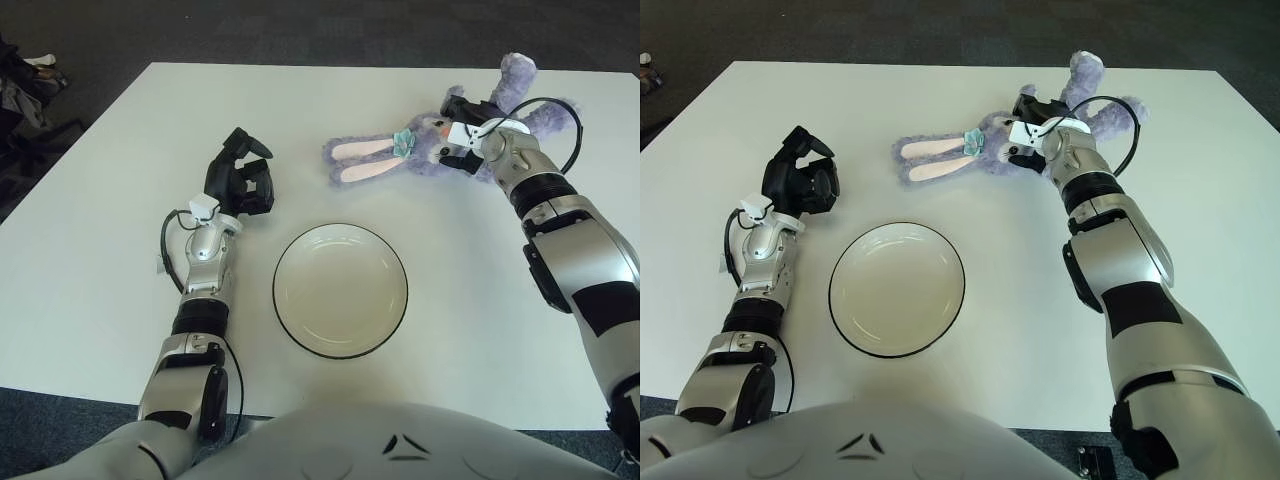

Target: Put the doll into the plate.

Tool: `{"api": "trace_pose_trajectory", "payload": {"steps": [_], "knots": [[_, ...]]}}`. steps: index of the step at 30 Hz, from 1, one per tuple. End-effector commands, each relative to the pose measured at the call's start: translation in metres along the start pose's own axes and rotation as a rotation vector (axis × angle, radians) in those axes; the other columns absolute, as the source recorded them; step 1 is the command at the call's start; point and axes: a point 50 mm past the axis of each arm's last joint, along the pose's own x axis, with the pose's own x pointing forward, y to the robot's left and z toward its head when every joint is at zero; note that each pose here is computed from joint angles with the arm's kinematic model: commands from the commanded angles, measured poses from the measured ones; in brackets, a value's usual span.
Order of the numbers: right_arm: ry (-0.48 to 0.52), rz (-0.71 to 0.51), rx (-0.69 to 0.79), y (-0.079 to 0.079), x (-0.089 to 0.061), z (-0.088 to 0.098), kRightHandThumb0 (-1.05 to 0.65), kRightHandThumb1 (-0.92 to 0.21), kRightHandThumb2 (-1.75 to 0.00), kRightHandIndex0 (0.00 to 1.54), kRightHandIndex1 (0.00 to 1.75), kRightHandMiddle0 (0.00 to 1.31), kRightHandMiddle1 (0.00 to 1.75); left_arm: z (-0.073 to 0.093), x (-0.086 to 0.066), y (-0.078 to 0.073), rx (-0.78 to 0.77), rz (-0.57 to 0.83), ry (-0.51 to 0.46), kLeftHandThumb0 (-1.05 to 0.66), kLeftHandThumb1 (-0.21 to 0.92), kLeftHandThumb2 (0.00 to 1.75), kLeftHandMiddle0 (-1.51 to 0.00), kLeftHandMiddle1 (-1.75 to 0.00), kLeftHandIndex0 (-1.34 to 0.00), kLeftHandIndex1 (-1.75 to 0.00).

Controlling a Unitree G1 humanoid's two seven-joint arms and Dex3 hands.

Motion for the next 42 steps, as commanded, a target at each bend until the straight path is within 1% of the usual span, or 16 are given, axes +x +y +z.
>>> {"api": "trace_pose_trajectory", "payload": {"steps": [1, 7, 8, 9, 11, 12, 14, 15, 16, 21, 23, 25, 26, 29, 36, 42], "knots": [[0.046, 0.139, 0.022, 0.044, -0.004, -0.01, 0.15, -0.13, -1.48, 0.13, 1.62, 0.0, 1.62, -0.04, -0.05, -0.006, -0.06, 0.043, 0.206, -0.44, 0.43, 1.17, -1.12, -1.75, -0.52, -1.75], [0.045, 0.141, 0.024, 0.044, -0.004, -0.01, 0.16, -0.13, -1.49, 0.18, 1.66, 0.04, 1.72, -0.04, -0.05, -0.006, -0.061, 0.044, 0.204, -0.44, 0.44, 1.16, -1.12, -1.75, -0.51, -1.75], [0.046, 0.142, 0.025, 0.044, -0.004, -0.01, 0.21, -0.21, -1.41, 0.23, 1.68, 0.05, 1.72, -0.04, -0.05, -0.006, -0.061, 0.044, 0.203, -0.44, 0.44, 1.16, -1.12, -1.75, -0.51, -1.75], [0.048, 0.145, 0.024, 0.044, -0.004, -0.011, 0.27, -0.33, -1.26, 0.3, 1.7, 0.06, 1.73, -0.039, -0.05, -0.006, -0.065, 0.044, 0.202, -0.44, 0.44, 1.16, -1.12, -1.75, -0.51, -1.75], [0.053, 0.151, 0.027, 0.045, -0.004, -0.011, 0.35, -0.46, -1.12, 0.37, 1.72, 0.1, 1.74, -0.039, -0.05, -0.007, -0.073, 0.046, 0.199, -0.44, 0.44, 1.16, -1.11, -1.75, -0.51, -1.75], [0.056, 0.154, 0.029, 0.045, -0.004, -0.011, 0.36, -0.46, -1.11, 0.4, 1.72, 0.15, 1.74, -0.039, -0.049, -0.007, -0.076, 0.047, 0.197, -0.44, 0.44, 1.16, -1.11, -1.75, -0.51, -1.75], [0.066, 0.164, 0.044, 0.045, -0.004, -0.012, 0.4, -0.45, -1.12, 0.46, 1.72, 0.31, 1.74, -0.038, -0.049, -0.007, -0.082, 0.05, 0.193, -0.44, 0.44, 1.16, -1.11, -1.75, -0.51, -1.75], [0.071, 0.17, 0.064, 0.046, -0.005, -0.013, 0.41, -0.45, -1.12, 0.47, 1.72, 0.33, 1.74, -0.038, -0.049, -0.007, -0.085, 0.052, 0.191, -0.44, 0.44, 1.16, -1.11, -1.75, -0.51, -1.75], [0.074, 0.174, 0.077, 0.046, -0.005, -0.014, 0.42, -0.42, -1.16, 0.5, 1.72, 0.41, 1.75, -0.038, -0.049, -0.007, -0.086, 0.053, 0.19, -0.44, 0.44, 1.17, -1.1, -1.75, -0.52, -1.75], [0.094, 0.194, 0.179, 0.046, -0.005, -0.017, 0.47, -0.32, -1.3, 0.59, 1.74, 0.64, 1.75, -0.037, -0.049, -0.007, -0.076, 0.062, 0.191, -0.44, 0.43, 1.18, -1.09, -1.75, -0.52, -1.75], [0.098, 0.197, 0.197, 0.046, -0.005, -0.017, 0.47, -0.3, -1.33, 0.61, 1.74, 0.74, 1.75, -0.037, -0.049, -0.007, -0.071, 0.064, 0.192, -0.44, 0.43, 1.18, -1.08, -1.75, -0.52, -1.75], [0.105, 0.199, 0.213, 0.046, -0.005, -0.018, 0.47, -0.31, -1.31, 0.6, 1.75, 0.78, 1.75, -0.037, -0.049, -0.007, -0.065, 0.069, 0.193, -0.44, 0.43, 1.18, -1.07, -1.75, -0.52, -1.75], [0.107, 0.199, 0.219, 0.046, -0.005, -0.018, 0.45, -0.36, -1.24, 0.58, 1.72, 0.81, 1.75, -0.037, -0.049, -0.007, -0.062, 0.071, 0.193, -0.44, 0.43, 1.18, -1.07, -1.75, -0.52, -1.75], [0.107, 0.201, 0.23, 0.046, -0.006, -0.019, 0.43, -0.42, -1.14, 0.56, 1.68, 0.87, 1.75, -0.037, -0.049, -0.007, -0.051, 0.076, 0.196, -0.44, 0.43, 1.18, -1.06, -1.75, -0.52, -1.75], [0.089, 0.2, 0.225, 0.045, -0.006, -0.021, 0.41, -0.49, -1.03, 0.53, 1.65, 0.94, 1.75, -0.037, -0.049, -0.007, -0.037, 0.077, 0.198, -0.45, 0.42, 1.18, -1.07, -1.75, -0.53, -1.75], [0.077, 0.191, 0.233, 0.044, -0.007, -0.023, 0.41, -0.52, -0.99, 0.52, 1.63, 0.98, 1.75, -0.037, -0.048, -0.008, -0.029, 0.072, 0.2, -0.45, 0.42, 1.19, -1.08, -1.75, -0.53, -1.75]]}}
